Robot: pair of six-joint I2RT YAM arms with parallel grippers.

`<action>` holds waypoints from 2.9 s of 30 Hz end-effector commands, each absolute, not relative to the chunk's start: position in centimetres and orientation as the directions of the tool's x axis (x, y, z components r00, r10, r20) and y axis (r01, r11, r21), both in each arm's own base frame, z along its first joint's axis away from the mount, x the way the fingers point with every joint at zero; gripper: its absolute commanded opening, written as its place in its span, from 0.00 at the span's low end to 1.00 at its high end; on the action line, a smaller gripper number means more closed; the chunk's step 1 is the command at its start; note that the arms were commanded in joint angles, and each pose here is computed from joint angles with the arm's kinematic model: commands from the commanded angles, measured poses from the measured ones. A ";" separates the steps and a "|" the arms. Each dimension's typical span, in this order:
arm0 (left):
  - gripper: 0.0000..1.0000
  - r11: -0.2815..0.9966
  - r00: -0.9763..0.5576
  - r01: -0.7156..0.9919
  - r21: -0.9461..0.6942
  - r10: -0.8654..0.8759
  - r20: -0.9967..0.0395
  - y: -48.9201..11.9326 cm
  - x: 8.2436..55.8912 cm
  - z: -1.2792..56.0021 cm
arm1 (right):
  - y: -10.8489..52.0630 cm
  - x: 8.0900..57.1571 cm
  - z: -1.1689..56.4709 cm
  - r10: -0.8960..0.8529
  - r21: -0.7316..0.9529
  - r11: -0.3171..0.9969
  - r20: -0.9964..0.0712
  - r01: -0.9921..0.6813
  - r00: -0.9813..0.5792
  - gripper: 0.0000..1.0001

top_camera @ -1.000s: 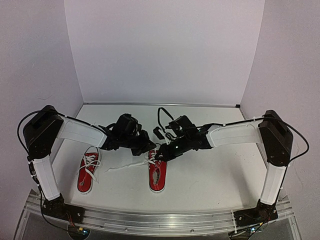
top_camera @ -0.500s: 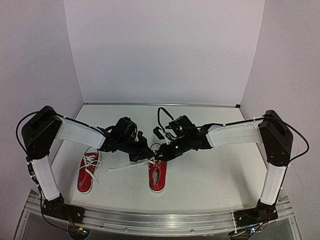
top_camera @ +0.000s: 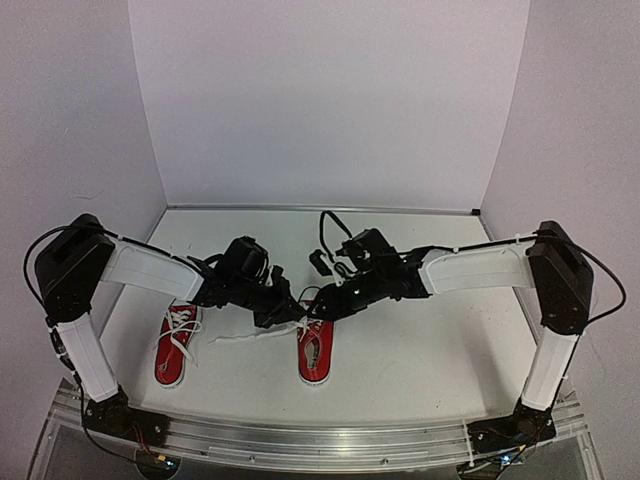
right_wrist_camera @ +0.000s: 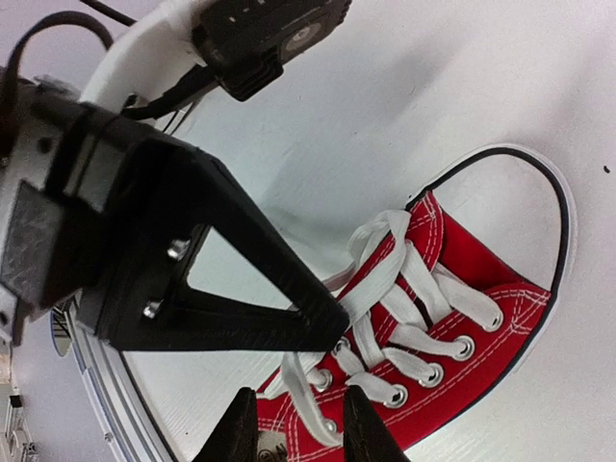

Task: Tie the shoes

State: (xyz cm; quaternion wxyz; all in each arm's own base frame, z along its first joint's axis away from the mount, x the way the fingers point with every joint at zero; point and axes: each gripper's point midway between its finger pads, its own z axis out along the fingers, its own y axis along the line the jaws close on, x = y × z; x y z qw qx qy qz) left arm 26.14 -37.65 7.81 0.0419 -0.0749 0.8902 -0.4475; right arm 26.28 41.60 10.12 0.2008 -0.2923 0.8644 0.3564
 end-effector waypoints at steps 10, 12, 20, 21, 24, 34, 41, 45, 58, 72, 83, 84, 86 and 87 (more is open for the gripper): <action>0.00 0.548 -0.990 -0.048 -0.835 -0.140 -0.035 -38.3 26.0 9.8 | 42.4 22.6 12.4 -0.317 0.504 0.587 -0.577 -0.634 -0.752 0.30; 0.00 0.547 -0.990 -0.048 -0.836 -0.140 -0.035 -38.3 26.0 9.8 | 43.0 22.4 11.5 -0.321 0.488 0.605 -0.573 -0.629 -0.754 0.29; 0.00 0.539 -0.989 -0.048 -0.841 -0.145 -0.037 -38.4 26.1 10.1 | 43.4 23.3 9.1 -0.281 0.461 0.681 -0.553 -0.569 -0.784 0.29; 0.00 0.538 -0.989 -0.047 -0.842 -0.146 -0.038 -38.4 26.1 10.2 | 43.4 23.3 8.9 -0.282 0.460 0.683 -0.550 -0.567 -0.786 0.29; 0.00 0.538 -0.988 -0.048 -0.842 -0.147 -0.037 -38.4 26.2 10.2 | 43.7 23.5 8.0 -0.290 0.453 0.691 -0.541 -0.564 -0.790 0.29; 0.00 0.529 -0.989 -0.049 -0.847 -0.147 -0.034 -38.3 25.9 10.1 | 44.7 24.5 7.3 -0.280 0.445 0.703 -0.543 -0.554 -0.792 0.30; 0.00 0.524 -0.988 -0.047 -0.850 -0.147 -0.036 -38.2 25.8 10.2 | 45.0 25.0 7.2 -0.265 0.441 0.715 -0.547 -0.543 -0.794 0.28; 0.00 0.525 -0.988 -0.046 -0.850 -0.149 -0.038 -38.0 25.7 10.3 | 44.5 25.2 7.4 -0.247 0.432 0.732 -0.552 -0.527 -0.796 0.18; 0.22 0.613 -0.982 0.024 -0.790 -0.133 -0.133 -35.8 26.1 10.7 | 42.5 24.6 10.8 -0.197 0.446 0.729 -0.590 -0.519 -0.783 0.00; 0.80 0.932 -0.870 0.239 -0.274 0.080 -0.486 -22.8 26.8 11.8 | 38.7 23.1 12.2 -0.180 0.427 0.754 -0.597 -0.499 -0.782 0.00; 0.67 0.845 -0.804 0.511 -0.158 0.404 -0.436 -24.6 25.8 8.1 | 37.8 22.9 11.9 -0.172 0.422 0.768 -0.587 -0.481 -0.791 0.00; 0.65 0.843 -0.801 0.519 -0.139 0.423 -0.423 -24.8 25.8 7.5 | 37.7 22.9 11.9 -0.172 0.422 0.769 -0.587 -0.480 -0.791 0.00; 0.62 0.829 -0.785 0.550 -0.100 0.473 -0.400 -25.3 25.5 6.6 | 37.7 22.9 11.9 -0.170 0.422 0.770 -0.587 -0.478 -0.792 0.00; 0.61 0.826 -0.778 0.558 -0.072 0.492 -0.391 -25.3 25.6 6.2 | 37.6 22.9 11.8 -0.170 0.421 0.772 -0.586 -0.477 -0.793 0.00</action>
